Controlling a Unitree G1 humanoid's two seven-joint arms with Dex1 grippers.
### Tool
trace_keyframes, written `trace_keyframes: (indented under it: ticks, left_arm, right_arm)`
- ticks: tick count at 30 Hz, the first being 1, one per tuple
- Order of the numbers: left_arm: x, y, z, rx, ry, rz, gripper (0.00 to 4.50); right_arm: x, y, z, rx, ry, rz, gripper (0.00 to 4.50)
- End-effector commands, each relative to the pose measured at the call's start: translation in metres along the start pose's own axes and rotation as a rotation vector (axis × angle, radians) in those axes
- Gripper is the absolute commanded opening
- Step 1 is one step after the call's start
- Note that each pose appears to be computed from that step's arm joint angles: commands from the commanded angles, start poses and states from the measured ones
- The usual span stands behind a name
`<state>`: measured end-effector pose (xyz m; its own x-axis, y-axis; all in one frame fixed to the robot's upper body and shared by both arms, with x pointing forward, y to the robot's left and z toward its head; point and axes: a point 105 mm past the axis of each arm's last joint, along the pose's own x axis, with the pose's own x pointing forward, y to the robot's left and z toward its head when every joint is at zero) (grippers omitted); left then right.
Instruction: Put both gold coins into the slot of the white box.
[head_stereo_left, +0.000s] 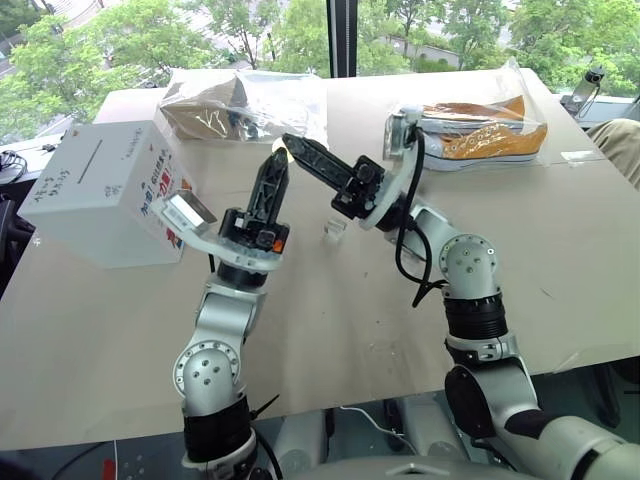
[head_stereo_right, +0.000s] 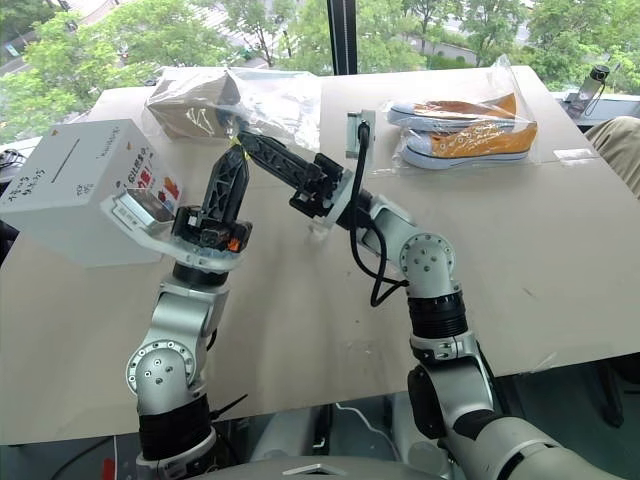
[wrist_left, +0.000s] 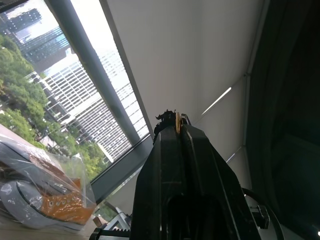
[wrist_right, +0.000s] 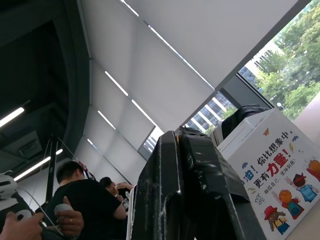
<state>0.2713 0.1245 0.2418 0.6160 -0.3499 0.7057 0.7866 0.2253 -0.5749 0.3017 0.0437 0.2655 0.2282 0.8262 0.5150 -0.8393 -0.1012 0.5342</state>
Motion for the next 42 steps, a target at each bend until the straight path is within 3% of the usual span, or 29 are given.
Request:
trace_keyframes:
  ticks: [1, 2, 6, 10, 16, 20, 22, 27, 35, 42]
  left_arm:
    - [0.001, -0.006, 0.0, 0.007, -0.002, -0.027, 0.03]
    - [0.001, -0.005, 0.001, 0.008, -0.005, -0.024, 0.03]
    - [0.0, -0.005, 0.007, 0.034, -0.019, -0.015, 0.0]
    - [0.0, -0.004, 0.025, 0.149, -0.01, 0.023, 0.0]
    - [0.007, -0.004, 0.067, 0.413, 0.057, 0.146, 0.0]
    - [0.012, -0.01, 0.134, 0.865, 0.189, 0.361, 0.0]
    - [0.011, -0.015, 0.142, 0.881, 0.263, 0.359, 0.0]
    - [-0.014, 0.019, 0.186, 1.142, 0.411, 0.734, 0.0]
    - [-0.036, 0.03, 0.23, 1.212, 0.411, 0.984, 0.0]
    - [-0.044, 0.048, 0.23, 1.223, 0.449, 1.031, 0.0]
  right_arm:
    - [0.011, 0.021, -0.003, 0.014, -0.013, 0.09, 0.0]
    - [0.012, 0.019, -0.002, 0.006, -0.018, 0.082, 0.0]
    - [0.01, 0.018, 0.006, 0.0, -0.053, 0.081, 1.31]
    - [0.003, 0.0, 0.022, -0.088, -0.1, -0.013, 3.29]
    - [-0.008, -0.007, 0.025, -0.381, 0.022, -0.006, 3.29]
    - [-0.021, -0.002, 0.033, -0.732, 0.188, 0.078, 3.29]
    - [-0.025, 0.0, 0.031, -0.84, 0.249, 0.132, 3.29]
    - [-0.031, 0.001, 0.024, -0.913, 0.322, 0.207, 3.29]
    - [-0.026, 0.003, 0.027, -0.91, 0.292, 0.221, 3.29]
    - [-0.025, 0.002, 0.026, -0.914, 0.285, 0.223, 3.29]
